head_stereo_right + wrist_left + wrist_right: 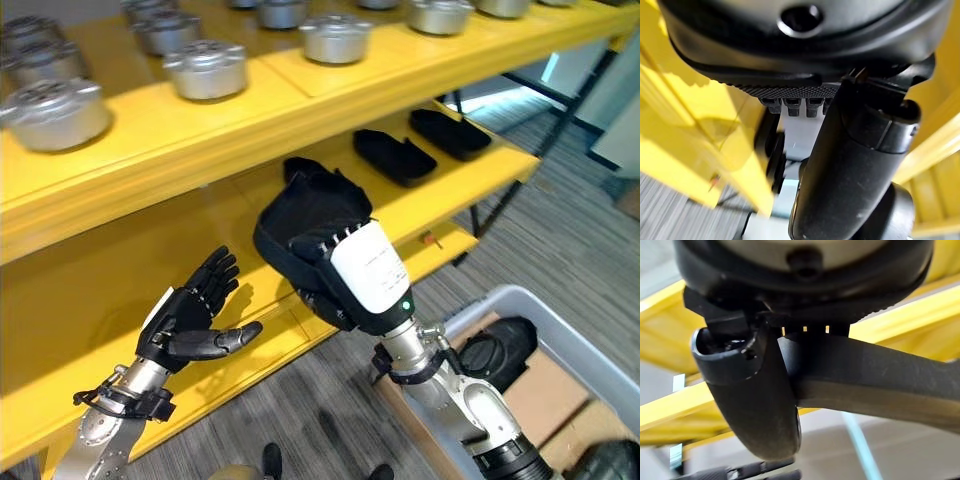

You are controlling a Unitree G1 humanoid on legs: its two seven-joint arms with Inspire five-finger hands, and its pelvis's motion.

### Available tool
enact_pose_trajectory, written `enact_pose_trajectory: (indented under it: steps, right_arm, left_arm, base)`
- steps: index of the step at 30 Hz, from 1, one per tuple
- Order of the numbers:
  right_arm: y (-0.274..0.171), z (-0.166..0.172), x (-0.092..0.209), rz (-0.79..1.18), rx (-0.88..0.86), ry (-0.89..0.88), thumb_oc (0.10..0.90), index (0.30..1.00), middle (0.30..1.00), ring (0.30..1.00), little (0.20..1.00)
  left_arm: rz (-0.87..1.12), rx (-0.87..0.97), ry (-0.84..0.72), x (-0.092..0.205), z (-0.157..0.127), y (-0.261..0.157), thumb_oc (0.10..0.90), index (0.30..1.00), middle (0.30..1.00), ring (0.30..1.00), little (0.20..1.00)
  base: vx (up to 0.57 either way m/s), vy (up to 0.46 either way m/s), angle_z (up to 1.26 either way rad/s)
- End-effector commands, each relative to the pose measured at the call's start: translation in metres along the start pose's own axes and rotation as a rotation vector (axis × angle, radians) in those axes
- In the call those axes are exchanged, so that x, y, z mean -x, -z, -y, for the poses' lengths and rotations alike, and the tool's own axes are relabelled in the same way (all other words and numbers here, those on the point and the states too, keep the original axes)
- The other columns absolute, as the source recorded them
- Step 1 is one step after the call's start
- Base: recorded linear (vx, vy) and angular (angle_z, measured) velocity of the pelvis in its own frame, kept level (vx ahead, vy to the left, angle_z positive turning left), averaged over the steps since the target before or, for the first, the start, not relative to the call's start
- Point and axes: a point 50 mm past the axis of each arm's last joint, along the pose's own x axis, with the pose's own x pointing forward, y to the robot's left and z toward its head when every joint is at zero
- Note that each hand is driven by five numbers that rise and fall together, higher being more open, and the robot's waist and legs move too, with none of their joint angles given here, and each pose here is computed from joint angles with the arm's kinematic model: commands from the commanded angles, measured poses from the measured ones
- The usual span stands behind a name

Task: Move parts from the plastic box to the shelf.

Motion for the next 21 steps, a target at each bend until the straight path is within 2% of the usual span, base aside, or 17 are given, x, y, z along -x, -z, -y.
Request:
enact_pose_trajectory:
  steps: [1,6,16,21]
  right_arm:
    - [-0.017,0.033,-0.031,0.201,0.03,0.222,0.4,0.3,0.3,0.3,0.3]
    - [-0.018,0.03,-0.023,0.235,0.022,0.149,0.4,0.3,0.3,0.3,0.3]
    - [-0.013,0.019,-0.02,0.352,0.055,0.036,0.4,0.3,0.3,0.3,0.3]
    - [0.005,0.001,-0.015,0.232,0.067,-0.098,0.4,0.3,0.3,0.3,0.3]
  left_arm:
    - [0.253,-0.008,0.17,-0.009,0.011,-0.047,0.9,1.0,1.0,1.0,1.0]
    - [0.238,0.012,0.178,-0.009,0.009,-0.048,0.9,1.0,1.0,1.0,1.0]
    - [0.281,0.01,0.172,-0.01,0.007,-0.053,0.9,1.0,1.0,1.0,1.0]
    - [0.255,0.005,0.156,-0.003,0.004,-0.051,0.9,1.0,1.0,1.0,1.0]
  base:
    - [0.08,0.049,1.65]
    - [0.09,0.043,1.27]
    - [0.05,-0.014,0.36]
    - [0.21,-0.101,0.11]
